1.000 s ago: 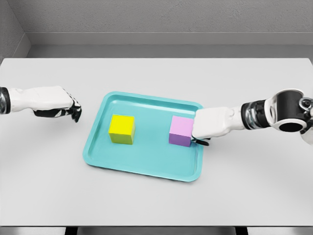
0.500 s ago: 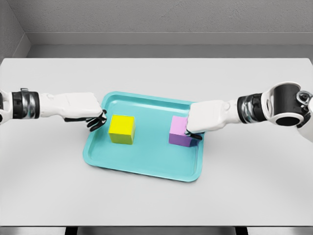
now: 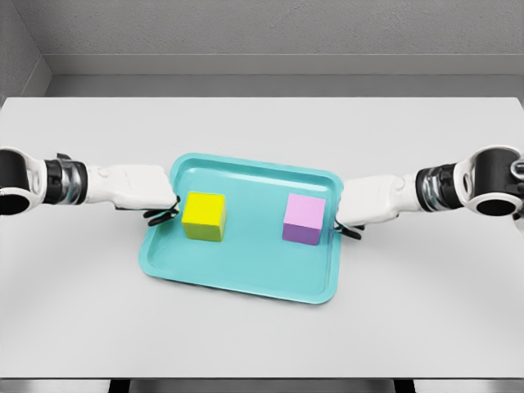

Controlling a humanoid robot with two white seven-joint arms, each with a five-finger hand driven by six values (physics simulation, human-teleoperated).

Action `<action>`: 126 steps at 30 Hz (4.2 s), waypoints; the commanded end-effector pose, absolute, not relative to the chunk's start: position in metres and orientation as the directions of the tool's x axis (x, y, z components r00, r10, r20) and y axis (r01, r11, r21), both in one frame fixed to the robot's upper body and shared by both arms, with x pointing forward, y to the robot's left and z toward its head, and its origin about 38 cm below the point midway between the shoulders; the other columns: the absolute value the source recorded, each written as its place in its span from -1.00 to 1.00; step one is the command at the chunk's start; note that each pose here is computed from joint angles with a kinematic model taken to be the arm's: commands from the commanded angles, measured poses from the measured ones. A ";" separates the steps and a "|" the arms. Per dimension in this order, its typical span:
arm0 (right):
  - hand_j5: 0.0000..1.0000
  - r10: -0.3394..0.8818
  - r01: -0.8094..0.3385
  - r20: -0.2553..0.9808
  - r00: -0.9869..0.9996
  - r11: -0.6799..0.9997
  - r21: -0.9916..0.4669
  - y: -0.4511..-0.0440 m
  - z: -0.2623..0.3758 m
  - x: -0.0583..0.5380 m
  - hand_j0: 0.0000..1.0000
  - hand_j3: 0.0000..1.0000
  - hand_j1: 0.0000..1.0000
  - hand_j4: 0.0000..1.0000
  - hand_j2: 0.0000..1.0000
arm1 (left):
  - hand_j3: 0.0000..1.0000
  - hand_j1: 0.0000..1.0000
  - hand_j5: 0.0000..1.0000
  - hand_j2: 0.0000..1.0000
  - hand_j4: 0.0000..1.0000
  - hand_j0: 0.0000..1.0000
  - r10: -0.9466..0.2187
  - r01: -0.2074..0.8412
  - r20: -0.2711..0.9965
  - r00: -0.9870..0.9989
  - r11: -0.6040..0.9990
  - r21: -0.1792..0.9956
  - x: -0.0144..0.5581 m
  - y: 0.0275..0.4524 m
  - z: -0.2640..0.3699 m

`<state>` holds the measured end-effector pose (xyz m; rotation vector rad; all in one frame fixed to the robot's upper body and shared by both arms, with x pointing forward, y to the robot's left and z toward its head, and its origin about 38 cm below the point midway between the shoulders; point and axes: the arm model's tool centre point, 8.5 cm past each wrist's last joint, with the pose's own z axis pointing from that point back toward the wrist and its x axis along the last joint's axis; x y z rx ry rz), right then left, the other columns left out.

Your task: Push two cubes

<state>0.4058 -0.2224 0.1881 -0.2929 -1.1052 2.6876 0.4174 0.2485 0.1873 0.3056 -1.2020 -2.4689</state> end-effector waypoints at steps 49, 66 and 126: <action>0.35 0.242 -0.044 -0.161 -0.957 -0.668 -0.742 -0.195 0.216 0.421 0.35 0.35 0.35 0.35 0.35 | -0.93 -0.93 -0.93 -0.93 -0.93 -0.93 -0.224 0.111 -0.054 -0.973 -0.661 0.743 0.384 0.197 0.171; 0.23 0.182 -0.007 -0.152 -0.971 -0.661 -0.750 -0.175 0.214 0.409 0.23 0.23 0.23 0.23 0.23 | -0.93 -0.93 -0.93 -0.93 -0.93 -0.93 -0.219 0.142 0.005 -0.976 -0.615 0.776 0.382 0.188 0.174; 1.00 0.570 -0.288 -0.064 -0.819 -0.505 -0.814 -0.333 0.259 0.423 1.00 1.00 1.00 1.00 1.00 | 0.72 0.72 0.72 0.72 0.72 0.72 -0.728 0.438 0.290 -0.621 -0.015 0.899 0.472 0.388 0.267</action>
